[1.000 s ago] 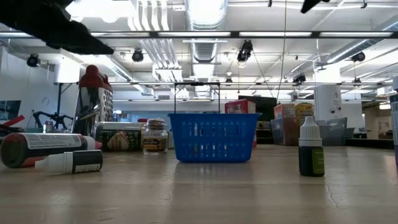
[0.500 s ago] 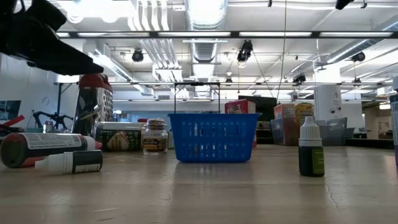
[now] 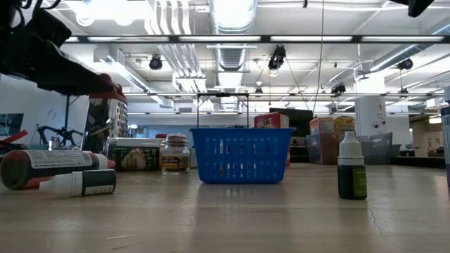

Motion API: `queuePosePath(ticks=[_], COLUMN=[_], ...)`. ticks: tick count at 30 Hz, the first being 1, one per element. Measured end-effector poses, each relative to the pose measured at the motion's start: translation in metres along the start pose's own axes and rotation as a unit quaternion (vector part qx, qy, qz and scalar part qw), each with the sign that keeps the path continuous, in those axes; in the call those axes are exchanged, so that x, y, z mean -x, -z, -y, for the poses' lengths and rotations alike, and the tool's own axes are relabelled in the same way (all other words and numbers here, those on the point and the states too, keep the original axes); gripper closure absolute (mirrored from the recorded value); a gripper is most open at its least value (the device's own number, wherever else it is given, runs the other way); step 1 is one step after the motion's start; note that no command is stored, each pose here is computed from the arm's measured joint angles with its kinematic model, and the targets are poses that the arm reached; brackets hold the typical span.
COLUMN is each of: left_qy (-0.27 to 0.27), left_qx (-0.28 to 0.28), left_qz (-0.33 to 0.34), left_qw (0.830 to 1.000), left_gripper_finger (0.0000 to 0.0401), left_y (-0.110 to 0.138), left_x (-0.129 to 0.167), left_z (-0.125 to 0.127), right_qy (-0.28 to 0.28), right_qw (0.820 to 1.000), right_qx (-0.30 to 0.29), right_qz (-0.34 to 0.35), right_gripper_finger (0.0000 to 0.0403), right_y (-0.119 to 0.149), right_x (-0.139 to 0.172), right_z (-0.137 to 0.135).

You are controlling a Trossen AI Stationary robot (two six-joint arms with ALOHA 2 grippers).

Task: Pick & Place Kitchen Items
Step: Put the large purple food coloring bottle into the blue bin

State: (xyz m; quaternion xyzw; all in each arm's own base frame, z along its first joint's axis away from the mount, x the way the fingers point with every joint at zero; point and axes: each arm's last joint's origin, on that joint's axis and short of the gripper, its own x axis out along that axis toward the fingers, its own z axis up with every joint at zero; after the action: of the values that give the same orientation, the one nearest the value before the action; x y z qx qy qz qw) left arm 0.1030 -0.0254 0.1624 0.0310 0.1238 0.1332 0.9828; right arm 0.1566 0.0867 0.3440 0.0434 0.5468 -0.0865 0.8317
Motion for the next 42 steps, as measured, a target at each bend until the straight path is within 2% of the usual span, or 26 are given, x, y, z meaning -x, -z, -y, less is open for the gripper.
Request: queuePosePath(ticks=[6, 10, 16, 22, 28, 35, 42], left_qy=[-0.001, -0.001, -0.001, -0.001, -0.001, -0.001, -0.002], left_qx=[0.005, 0.002, 0.002, 0.002, 0.001, 0.000, -0.001], left_qz=[-0.004, -0.008, -0.008, -0.009, -0.009, -0.010, -0.012], left_qw=[1.000, 1.000, 1.000, 1.000, 1.000, 1.000, 1.000], left_gripper_finger=[0.0001, 0.0001, 0.0001, 0.0001, 0.0001, 0.0001, 0.0001], left_y=[0.004, 0.008, 0.009, 0.009, 0.009, 0.010, 0.010], left_x=[-0.001, -0.002, -0.002, -0.002, -0.002, -0.002, -0.002], left_z=[0.000, 0.001, 0.001, 0.001, 0.001, 0.001, 0.001], right_qy=[-0.070, -0.067, -0.063, -0.052, -0.064, -0.046, -0.038], right_qw=[0.997, 0.998, 0.997, 0.996, 0.991, 0.988, 0.987], right_qx=[-0.019, -0.014, -0.008, -0.034, -0.041, -0.041, -0.039], right_qz=[0.016, -0.001, -0.042, -0.068, -0.114, -0.144, -0.152], right_gripper_finger=[0.0389, 0.0365, 0.0308, 0.0250, 0.0212, 0.0197, 0.0213], right_y=[-0.009, -0.013, -0.018, -0.021, -0.024, -0.026, -0.027], right_x=[-0.001, -0.011, -0.028, -0.040, -0.056, -0.074, -0.085], right_z=[-0.012, -0.020, -0.032, -0.040, -0.052, -0.061, -0.069])
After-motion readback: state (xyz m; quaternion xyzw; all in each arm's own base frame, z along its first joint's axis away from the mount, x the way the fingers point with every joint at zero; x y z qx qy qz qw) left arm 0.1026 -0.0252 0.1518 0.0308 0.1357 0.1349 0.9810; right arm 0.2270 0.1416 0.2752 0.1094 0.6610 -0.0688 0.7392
